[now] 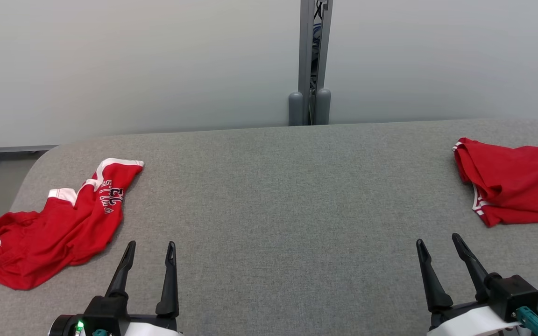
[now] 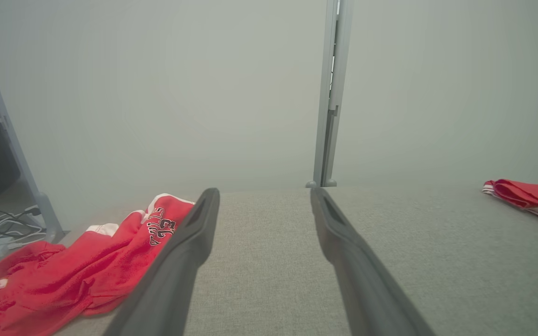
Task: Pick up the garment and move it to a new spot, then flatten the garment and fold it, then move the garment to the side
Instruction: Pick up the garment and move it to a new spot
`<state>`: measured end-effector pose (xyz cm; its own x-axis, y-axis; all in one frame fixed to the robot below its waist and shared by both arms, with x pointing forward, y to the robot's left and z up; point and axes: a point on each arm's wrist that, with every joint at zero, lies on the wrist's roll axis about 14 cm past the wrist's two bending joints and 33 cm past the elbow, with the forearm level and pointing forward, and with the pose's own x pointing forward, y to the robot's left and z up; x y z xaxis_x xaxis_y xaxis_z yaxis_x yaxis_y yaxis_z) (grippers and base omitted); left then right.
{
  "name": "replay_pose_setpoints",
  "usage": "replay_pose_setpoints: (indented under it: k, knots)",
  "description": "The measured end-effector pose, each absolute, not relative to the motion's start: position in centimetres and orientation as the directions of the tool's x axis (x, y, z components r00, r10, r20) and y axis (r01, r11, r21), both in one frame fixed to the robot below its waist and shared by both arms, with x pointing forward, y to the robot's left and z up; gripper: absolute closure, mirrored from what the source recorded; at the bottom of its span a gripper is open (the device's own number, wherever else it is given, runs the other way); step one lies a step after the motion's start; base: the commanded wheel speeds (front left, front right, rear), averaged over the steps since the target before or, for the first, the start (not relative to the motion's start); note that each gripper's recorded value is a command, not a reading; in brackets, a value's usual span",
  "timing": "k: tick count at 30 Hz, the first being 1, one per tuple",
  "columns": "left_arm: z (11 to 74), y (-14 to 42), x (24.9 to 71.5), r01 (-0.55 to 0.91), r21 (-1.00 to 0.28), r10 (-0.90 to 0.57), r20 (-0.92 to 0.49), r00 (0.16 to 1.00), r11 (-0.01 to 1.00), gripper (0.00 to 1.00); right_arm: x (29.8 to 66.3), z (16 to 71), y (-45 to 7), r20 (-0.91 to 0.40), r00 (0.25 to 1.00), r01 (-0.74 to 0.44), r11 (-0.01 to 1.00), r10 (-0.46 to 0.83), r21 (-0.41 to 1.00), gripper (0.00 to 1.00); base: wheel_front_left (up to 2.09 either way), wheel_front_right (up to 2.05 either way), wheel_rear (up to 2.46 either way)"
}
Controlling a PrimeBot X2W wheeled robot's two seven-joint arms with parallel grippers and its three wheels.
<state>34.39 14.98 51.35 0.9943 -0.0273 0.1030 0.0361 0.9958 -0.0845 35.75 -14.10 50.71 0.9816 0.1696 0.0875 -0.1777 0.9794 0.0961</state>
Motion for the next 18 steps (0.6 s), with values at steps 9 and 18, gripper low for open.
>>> replay_pose_setpoints:
  k: [9, 18]
  knots:
    - [51.4, 16.8, 33.6, -0.023, -0.093, 0.033, 0.104, 0.994, 0.995, 0.00, 36.3, 50.4, -11.9, 0.076, 0.969, -0.243, 0.965, 0.237, 0.094, 0.00, 0.00, 0.00, 0.00]
    - [52.0, 20.2, 31.6, -0.142, -0.093, 0.153, 0.126, 0.980, 0.985, 0.00, 36.7, 50.0, -7.5, 0.063, 0.930, -0.367, 0.925, 0.362, 0.099, 0.00, 0.00, 0.00, 0.00]
